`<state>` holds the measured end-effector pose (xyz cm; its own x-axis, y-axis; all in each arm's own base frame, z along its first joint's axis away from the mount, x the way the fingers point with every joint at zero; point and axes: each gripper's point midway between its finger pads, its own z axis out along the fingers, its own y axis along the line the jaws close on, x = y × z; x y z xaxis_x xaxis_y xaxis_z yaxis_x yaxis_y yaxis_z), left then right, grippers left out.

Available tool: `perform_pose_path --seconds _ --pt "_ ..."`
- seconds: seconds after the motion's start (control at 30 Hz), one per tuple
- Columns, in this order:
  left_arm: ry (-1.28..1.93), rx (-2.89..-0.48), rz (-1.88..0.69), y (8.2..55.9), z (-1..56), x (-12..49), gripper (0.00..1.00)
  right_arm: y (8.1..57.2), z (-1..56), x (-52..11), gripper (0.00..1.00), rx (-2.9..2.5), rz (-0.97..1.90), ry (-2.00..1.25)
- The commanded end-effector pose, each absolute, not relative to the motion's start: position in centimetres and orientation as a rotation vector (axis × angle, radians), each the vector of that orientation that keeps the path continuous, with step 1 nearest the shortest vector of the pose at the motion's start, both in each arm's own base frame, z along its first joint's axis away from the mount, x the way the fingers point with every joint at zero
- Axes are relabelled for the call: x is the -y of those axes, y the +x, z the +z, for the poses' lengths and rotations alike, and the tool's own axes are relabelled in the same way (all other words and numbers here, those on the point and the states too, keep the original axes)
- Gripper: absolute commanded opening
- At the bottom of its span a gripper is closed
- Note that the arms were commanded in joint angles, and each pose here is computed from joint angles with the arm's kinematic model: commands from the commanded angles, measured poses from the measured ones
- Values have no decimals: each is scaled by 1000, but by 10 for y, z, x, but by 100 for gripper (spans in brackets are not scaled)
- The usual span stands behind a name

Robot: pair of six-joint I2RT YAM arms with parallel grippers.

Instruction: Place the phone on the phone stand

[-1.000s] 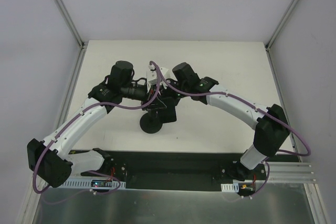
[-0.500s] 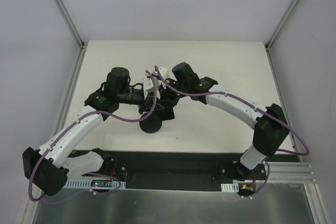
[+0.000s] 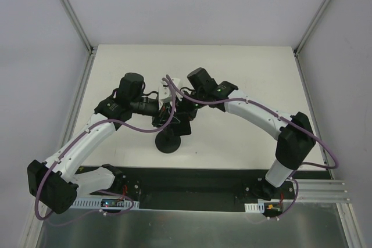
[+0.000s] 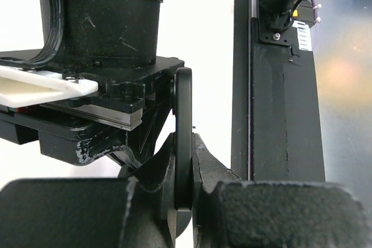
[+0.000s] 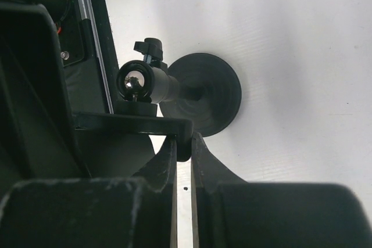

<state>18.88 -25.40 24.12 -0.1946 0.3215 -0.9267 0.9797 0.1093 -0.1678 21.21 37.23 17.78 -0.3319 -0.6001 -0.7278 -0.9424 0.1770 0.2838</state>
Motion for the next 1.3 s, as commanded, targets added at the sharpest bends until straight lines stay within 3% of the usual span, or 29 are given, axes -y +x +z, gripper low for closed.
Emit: perform_pose_path --seconds 0.0,0.43,0.6,0.83,0.87,1.03,1.27 --pt "1270 -1671 -861 222 237 235 0 190 222 -380 1 -1867 1146 -1511" --pt "924 -1872 -490 243 241 188 0 255 229 -360 1 -2018 785 -987" --pt "675 -1956 -358 249 244 158 0 286 237 -324 1 -2037 541 -544" --pt "329 -1996 -158 267 243 122 0 264 256 -340 0 -1955 534 -140" --pt "301 -2008 -125 270 238 119 0 266 253 -329 0 -1945 432 -52" --pt "162 -2008 17 288 231 106 0 218 272 -349 0 -1860 332 -54" --pt "202 -2014 3 298 222 125 0 204 272 -368 1 -1828 195 -137"
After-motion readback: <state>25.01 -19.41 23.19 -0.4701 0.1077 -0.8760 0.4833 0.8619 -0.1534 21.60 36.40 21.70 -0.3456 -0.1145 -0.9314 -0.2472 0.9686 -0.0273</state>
